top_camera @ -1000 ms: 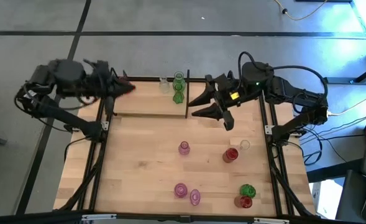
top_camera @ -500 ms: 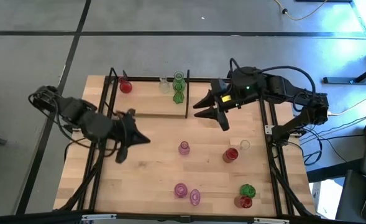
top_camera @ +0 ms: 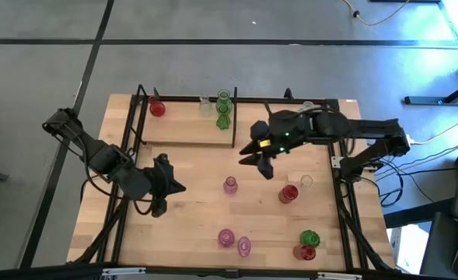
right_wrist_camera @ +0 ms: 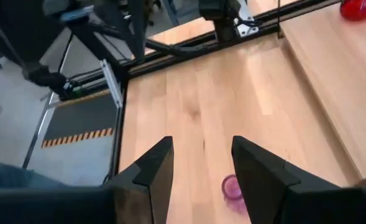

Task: Sort vases onto shelf
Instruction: Put the top purple vase on the shelf

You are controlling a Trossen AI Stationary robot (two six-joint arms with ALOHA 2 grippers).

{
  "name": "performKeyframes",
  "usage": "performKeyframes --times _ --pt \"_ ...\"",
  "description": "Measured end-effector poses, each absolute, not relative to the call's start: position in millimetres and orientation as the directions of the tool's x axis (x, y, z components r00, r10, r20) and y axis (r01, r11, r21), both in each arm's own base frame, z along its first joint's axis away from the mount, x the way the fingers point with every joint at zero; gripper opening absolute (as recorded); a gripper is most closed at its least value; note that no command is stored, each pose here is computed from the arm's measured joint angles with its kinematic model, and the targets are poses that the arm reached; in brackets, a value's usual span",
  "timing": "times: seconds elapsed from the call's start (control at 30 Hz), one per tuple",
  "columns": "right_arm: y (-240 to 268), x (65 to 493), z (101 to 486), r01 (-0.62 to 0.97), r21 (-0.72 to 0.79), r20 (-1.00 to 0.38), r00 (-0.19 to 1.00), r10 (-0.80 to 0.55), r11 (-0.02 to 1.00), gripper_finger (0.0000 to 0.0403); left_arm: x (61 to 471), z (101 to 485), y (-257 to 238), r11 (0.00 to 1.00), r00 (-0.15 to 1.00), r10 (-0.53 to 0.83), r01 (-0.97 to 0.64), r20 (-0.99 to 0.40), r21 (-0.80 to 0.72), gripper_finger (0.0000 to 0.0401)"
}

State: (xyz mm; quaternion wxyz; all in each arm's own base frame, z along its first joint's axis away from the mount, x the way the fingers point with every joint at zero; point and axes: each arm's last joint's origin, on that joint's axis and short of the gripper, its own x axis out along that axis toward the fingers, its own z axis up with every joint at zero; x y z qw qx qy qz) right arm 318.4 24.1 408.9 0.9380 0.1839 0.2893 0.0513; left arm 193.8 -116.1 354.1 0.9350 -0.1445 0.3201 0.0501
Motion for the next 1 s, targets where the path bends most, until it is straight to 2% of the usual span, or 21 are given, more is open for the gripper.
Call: performKeyframes --times 0.1,0.27,0.73,1.0 --pt "23.6 325.3 397.1 0.004 0.36 -0.504 0.842 0.191 0.933 0.0156 193.5 353.6 -115.7 0.953 0.788 0.007 -0.191 -0.615 -0.235 0.0" --pt "22.5 334.4 360.9 0.077 0.317 -0.62 0.771 0.145 0.945 0.0156 193.3 353.2 -115.6 0.954 0.785 0.008 -0.192 -0.619 -0.231 0.0" --pt "25.9 381.1 282.2 0.168 0.319 -0.782 0.602 0.159 0.933 0.0156 193.4 353.4 -113.5 0.962 0.796 0.072 -0.215 -0.601 -0.169 0.0" --pt "24.4 390.5 256.3 0.26 0.285 -0.838 0.534 0.109 0.922 0.0156 193.3 353.3 -113.4 0.962 0.795 0.073 -0.215 -0.602 -0.168 0.0"
